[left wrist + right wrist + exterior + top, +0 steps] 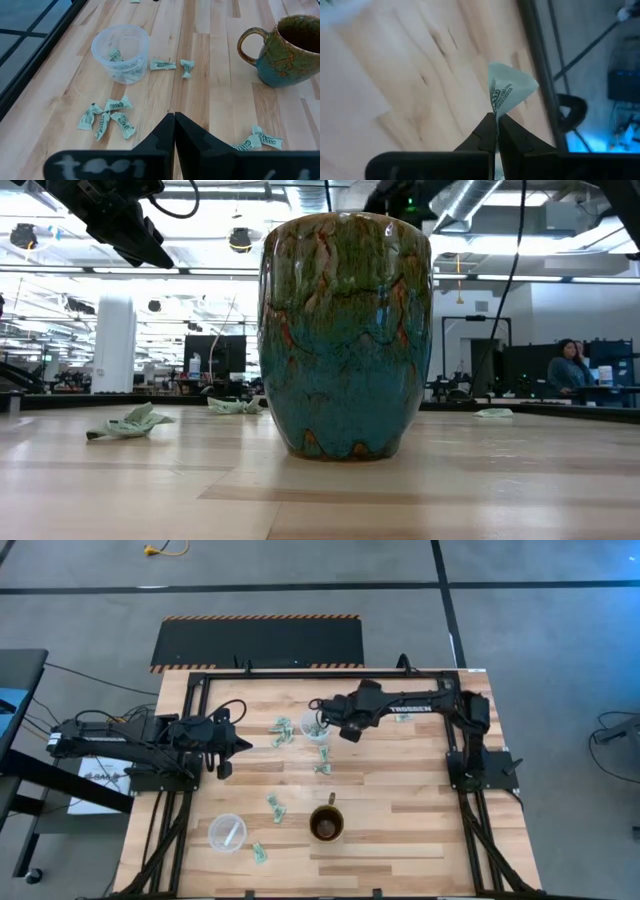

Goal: Pick and place items into bin
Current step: Put the stevia packet into the top transparent bin

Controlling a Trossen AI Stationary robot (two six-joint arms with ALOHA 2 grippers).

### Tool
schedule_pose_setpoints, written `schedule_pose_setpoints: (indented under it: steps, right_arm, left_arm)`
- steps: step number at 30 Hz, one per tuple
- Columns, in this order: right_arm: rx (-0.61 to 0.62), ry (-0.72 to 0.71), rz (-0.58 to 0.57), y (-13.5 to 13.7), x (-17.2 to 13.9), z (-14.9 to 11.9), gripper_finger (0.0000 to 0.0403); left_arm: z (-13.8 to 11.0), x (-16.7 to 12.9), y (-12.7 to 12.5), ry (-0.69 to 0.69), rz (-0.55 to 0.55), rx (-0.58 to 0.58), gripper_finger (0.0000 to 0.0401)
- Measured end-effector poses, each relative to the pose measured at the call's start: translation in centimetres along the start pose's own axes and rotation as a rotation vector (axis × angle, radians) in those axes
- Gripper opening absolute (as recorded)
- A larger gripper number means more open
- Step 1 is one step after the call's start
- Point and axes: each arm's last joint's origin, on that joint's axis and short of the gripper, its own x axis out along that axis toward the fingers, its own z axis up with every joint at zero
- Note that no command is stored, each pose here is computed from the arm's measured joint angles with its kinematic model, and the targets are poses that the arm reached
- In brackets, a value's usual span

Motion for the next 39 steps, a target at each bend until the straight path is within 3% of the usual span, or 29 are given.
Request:
schedule_pose_setpoints:
  steps: [11,18,23,30,34,39]
  right_arm:
    - [-0.019,-0.193,0.104,0.4,-4.1,2.4,0.0000]
    - [-0.071,-0.355,0.354,0.7,-5.1,4.1,0.0000]
    - [-0.091,-0.376,0.521,0.2,-4.7,4.4,0.0000]
    - [-0.043,-0.364,0.581,-1.6,-3.0,5.0,0.0000]
    - [-0.041,-0.361,0.650,-1.1,-1.6,5.7,0.0000]
    - [-0.048,-0.338,0.655,-0.3,-0.5,6.0,0.0000]
  left_arm:
    - [0.0,0.0,0.0,0.000,0.000,0.000,0.0000]
    - [0.0,0.0,0.0,0.000,0.000,0.000,0.0000]
    - [0.0,0.0,0.0,0.000,0.000,0.000,0.0000]
    - [0.0,0.0,0.0,0.000,0.000,0.000,0.0000]
    - [0.0,0.0,0.0,0.000,0.000,0.000,0.0000]
    - [0.0,0.0,0.0,0.000,0.000,0.000,0.0000]
